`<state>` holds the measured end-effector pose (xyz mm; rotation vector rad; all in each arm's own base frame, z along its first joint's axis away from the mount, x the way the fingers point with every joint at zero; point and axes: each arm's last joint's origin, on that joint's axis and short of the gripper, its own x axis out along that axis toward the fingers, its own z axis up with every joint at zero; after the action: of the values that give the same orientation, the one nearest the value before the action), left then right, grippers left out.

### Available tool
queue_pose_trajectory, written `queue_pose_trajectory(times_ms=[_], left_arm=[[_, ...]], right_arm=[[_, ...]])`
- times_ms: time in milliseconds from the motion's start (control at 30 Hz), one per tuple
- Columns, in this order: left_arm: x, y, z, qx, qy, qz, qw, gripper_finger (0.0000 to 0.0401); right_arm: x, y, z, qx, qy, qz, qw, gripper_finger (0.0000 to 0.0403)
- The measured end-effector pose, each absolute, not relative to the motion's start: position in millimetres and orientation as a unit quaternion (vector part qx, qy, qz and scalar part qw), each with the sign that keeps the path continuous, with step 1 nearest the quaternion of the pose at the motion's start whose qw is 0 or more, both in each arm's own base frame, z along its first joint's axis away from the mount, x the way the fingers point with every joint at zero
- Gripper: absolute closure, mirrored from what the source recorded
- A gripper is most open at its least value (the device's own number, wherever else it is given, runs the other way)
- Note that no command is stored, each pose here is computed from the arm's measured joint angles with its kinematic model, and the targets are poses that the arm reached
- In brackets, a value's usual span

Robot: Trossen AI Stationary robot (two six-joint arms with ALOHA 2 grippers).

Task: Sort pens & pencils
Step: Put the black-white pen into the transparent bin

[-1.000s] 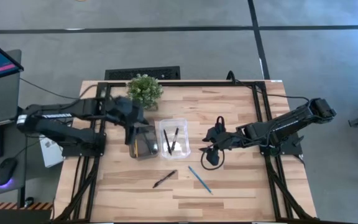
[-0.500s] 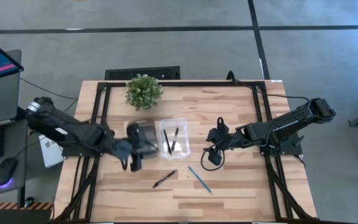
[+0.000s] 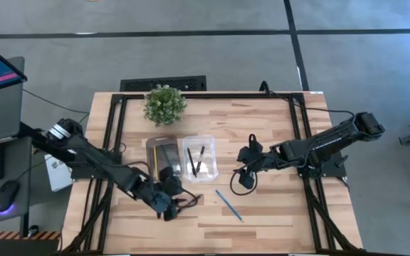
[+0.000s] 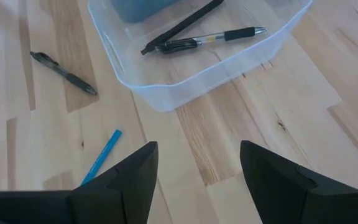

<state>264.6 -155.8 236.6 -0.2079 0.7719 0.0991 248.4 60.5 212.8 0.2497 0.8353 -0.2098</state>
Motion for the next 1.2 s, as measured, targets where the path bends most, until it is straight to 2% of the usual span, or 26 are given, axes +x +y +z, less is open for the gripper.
queue_pose_trajectory(times_ms=[467, 833, 1200], left_arm=[[283.7, -170.9, 187.6, -0.189, 0.425, 0.09, 0.881, 0.0246], [280.9, -181.5, 171.4, -0.242, 0.481, 0.073, 0.839, 0.0246], [274.8, -179.8, 154.4, -0.252, 0.524, 0.127, 0.804, 0.0246]], right_arm=[[248.1, 60.4, 212.6, 0.072, 0.41, -0.08, 0.906, 0.0154], [247.4, 60.2, 212.0, 0.052, 0.416, -0.073, 0.905, 0.0154], [248.4, 60.5, 212.9, 0.054, 0.41, -0.071, 0.908, 0.0154]])
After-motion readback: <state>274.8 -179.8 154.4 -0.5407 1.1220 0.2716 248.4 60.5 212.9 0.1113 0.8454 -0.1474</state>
